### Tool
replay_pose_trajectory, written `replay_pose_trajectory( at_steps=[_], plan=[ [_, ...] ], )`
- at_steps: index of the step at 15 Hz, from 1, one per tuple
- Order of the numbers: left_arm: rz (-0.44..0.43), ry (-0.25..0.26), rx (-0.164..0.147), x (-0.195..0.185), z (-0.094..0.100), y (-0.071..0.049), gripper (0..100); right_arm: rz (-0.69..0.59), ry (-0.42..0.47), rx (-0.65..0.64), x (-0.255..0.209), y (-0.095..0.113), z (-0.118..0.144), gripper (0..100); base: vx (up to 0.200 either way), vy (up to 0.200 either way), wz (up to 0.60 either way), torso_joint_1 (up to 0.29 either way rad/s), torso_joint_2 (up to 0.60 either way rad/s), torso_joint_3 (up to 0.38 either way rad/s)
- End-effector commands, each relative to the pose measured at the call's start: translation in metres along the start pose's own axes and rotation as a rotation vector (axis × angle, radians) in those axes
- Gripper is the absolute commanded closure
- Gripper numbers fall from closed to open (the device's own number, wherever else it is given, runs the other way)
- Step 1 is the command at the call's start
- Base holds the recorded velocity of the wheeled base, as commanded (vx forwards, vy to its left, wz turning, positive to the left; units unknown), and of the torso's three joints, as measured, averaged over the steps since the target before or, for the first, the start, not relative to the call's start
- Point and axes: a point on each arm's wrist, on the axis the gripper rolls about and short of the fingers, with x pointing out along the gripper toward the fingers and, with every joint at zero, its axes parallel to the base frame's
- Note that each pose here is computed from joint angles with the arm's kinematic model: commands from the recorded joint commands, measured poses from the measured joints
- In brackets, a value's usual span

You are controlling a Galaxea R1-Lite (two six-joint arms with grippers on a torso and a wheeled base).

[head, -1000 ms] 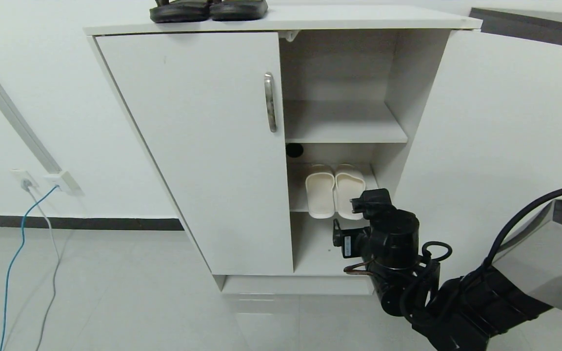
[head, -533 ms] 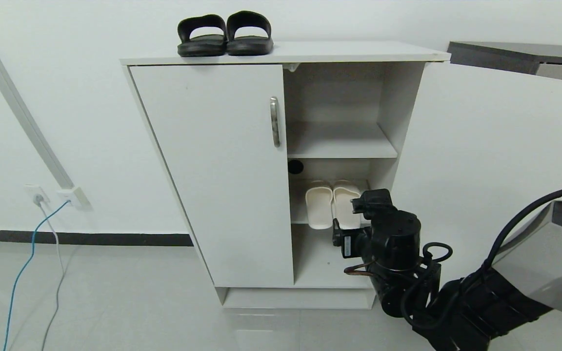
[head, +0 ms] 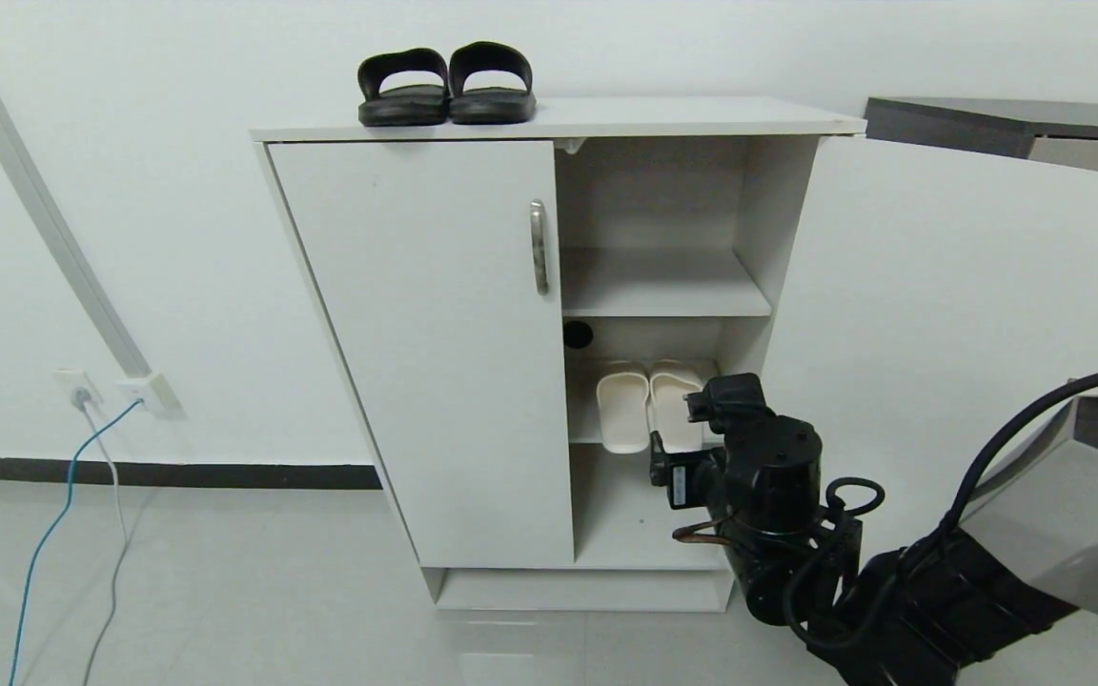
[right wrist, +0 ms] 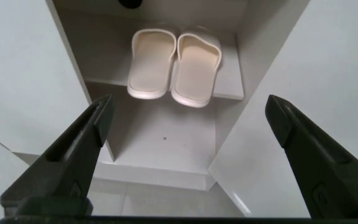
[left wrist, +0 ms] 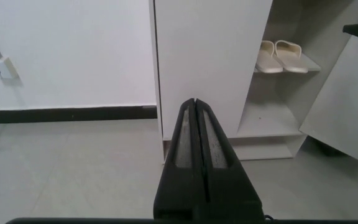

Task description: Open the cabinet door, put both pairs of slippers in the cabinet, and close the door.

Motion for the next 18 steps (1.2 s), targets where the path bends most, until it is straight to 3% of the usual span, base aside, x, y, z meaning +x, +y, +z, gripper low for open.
replay_pose_trajectory(
  at_steps=[1, 16, 18],
  plan=[
    [0.0, 0.001, 0.0, 0.0, 0.0, 0.0, 100, 0.003, 0.004, -0.004, 0.0, 0.001, -0.002, 0, 0.0, 0.2, 0.0, 0.007, 0.01, 0.002],
    [0.0, 0.001, -0.002, 0.0, 0.0, 0.0, 100, -0.006, -0.036, 0.002, 0.0, -0.009, -0.001, 0, 0.0, 0.2, 0.0, 0.004, 0.0, 0.002],
    [0.0, 0.001, 0.0, 0.0, 0.0, 0.0, 100, -0.017, -0.041, -0.022, 0.003, -0.013, -0.001, 0, 0.0, 0.0, 0.0, 0.0, 0.0, 0.0]
  ],
)
